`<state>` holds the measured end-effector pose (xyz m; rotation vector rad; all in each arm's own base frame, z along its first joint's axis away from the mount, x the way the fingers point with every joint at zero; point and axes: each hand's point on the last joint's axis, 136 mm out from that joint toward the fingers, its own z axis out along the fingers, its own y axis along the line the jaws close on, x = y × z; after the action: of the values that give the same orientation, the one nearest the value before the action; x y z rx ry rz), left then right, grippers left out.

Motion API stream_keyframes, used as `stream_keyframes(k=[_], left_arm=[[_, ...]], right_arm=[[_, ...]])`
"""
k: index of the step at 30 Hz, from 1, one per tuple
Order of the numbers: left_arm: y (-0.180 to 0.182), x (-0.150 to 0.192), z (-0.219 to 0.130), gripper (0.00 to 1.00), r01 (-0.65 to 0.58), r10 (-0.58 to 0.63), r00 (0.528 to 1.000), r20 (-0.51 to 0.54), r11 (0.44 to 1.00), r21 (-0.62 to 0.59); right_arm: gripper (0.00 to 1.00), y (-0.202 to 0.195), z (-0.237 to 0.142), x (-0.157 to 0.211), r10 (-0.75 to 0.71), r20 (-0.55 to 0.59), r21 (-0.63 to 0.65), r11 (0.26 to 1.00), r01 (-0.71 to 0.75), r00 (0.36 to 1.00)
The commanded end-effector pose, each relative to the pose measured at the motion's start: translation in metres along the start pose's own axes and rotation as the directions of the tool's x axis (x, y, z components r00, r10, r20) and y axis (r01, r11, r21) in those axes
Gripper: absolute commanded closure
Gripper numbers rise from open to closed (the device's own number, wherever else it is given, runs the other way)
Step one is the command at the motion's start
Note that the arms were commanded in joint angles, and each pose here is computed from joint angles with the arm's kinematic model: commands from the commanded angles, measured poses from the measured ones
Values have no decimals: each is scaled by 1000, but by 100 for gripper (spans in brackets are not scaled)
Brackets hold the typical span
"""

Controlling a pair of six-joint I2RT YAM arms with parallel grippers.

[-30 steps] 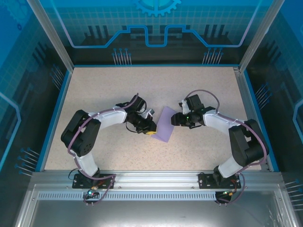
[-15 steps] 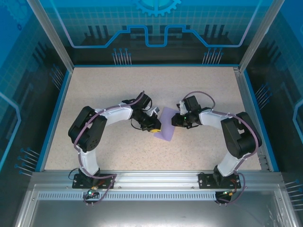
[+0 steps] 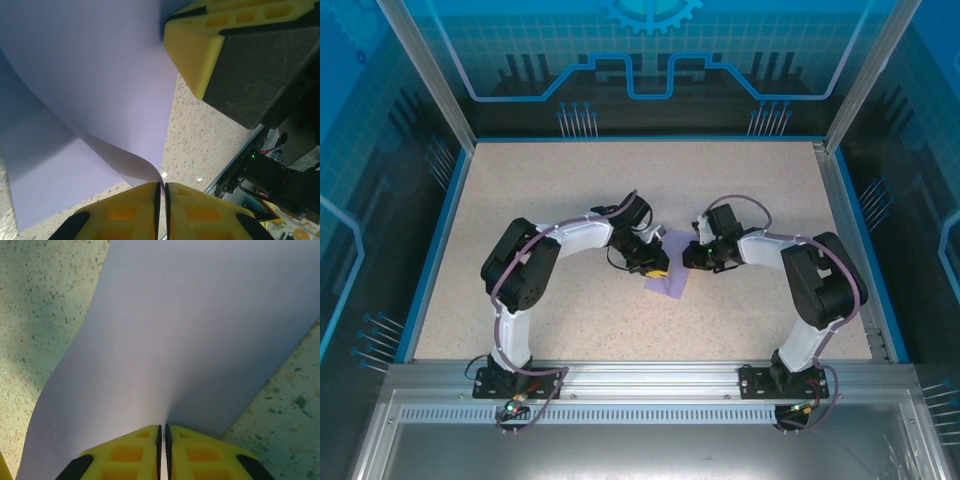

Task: Fold a paper plane with a square sheet of paper (pick it up from the middle)

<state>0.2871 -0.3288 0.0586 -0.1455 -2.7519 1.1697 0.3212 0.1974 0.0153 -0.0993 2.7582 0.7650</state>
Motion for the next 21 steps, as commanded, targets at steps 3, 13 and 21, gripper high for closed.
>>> stream_keyframes(k=[3,13,21], left_arm=[[-6,-6,6,86,-7,7,1000,-21,1000,2],[-9,-17,22,86,-9,10,999,-31,1000,6],[1,-20,34,86,3,-4,999,-46,1000,-9]], right_arm=[[88,-1,4,4,-15,-10,-28,1000,15,1000],[90,3,3,5,-18,-10,-52,998,18,1000],[88,15,-13,-4,-9,37,-105,994,13,999]])
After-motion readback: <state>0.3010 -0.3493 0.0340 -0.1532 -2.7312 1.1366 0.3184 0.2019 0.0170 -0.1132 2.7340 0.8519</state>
